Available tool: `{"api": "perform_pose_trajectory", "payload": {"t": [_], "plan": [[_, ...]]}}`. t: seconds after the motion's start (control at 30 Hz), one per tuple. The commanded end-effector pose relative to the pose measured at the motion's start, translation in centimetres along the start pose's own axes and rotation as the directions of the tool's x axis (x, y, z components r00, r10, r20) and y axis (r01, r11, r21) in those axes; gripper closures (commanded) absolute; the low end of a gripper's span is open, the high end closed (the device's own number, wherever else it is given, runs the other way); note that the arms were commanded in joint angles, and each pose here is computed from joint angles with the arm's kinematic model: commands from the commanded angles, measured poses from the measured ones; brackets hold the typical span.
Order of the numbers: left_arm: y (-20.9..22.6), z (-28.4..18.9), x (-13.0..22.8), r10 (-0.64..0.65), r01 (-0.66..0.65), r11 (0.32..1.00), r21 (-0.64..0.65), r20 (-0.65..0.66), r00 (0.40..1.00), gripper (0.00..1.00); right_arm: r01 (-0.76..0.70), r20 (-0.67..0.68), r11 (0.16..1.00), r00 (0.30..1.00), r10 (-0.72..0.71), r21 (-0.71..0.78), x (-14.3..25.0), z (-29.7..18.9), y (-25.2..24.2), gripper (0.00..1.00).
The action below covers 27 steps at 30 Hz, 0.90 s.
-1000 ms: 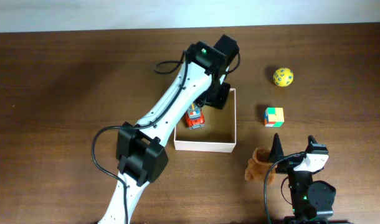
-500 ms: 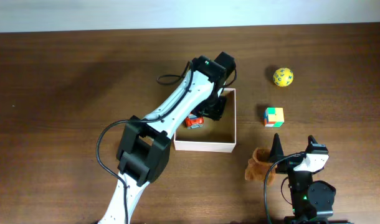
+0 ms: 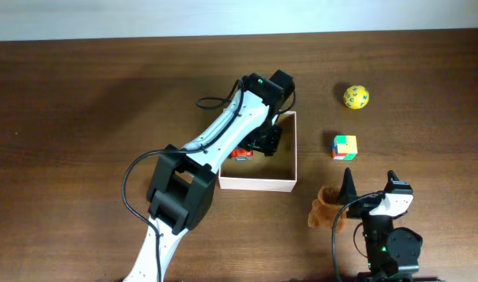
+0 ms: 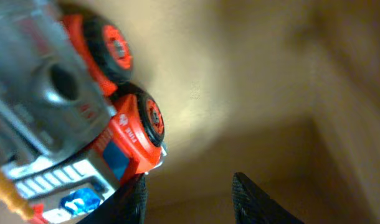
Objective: Pack container
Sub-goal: 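Open the left gripper to release the truck inside the box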
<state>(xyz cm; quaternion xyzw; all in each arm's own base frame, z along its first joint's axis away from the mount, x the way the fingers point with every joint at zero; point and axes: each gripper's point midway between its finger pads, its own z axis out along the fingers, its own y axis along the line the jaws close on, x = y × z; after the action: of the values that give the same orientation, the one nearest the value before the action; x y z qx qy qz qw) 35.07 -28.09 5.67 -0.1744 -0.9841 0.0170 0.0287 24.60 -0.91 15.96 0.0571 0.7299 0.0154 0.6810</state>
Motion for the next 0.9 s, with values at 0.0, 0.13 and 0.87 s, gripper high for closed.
{"api": "perform_pose_trajectory", "payload": {"t": [0.0, 0.13, 0.87], "plan": [[1.6, 0.4, -0.2, 0.014, -0.013, 0.996, -0.088, 0.006, 1.0, 0.53, -0.004, 0.001, 1.0, 1.0, 0.004, 0.004, 0.2, 0.0, -0.2, 0.01], [1.8, 0.3, -0.2, 0.014, -0.013, 0.995, -0.1, 0.01, 1.0, 0.53, -0.004, 0.001, 1.0, 1.0, 0.004, 0.004, 0.2, 0.0, -0.2, 0.01], [0.9, -11.7, -3.1, -0.004, 0.004, 1.0, -0.003, 0.244, 0.97, 0.44, -0.004, 0.001, 1.0, 1.0, 0.004, 0.004, 0.2, 0.0, -0.2, 0.01]]}}
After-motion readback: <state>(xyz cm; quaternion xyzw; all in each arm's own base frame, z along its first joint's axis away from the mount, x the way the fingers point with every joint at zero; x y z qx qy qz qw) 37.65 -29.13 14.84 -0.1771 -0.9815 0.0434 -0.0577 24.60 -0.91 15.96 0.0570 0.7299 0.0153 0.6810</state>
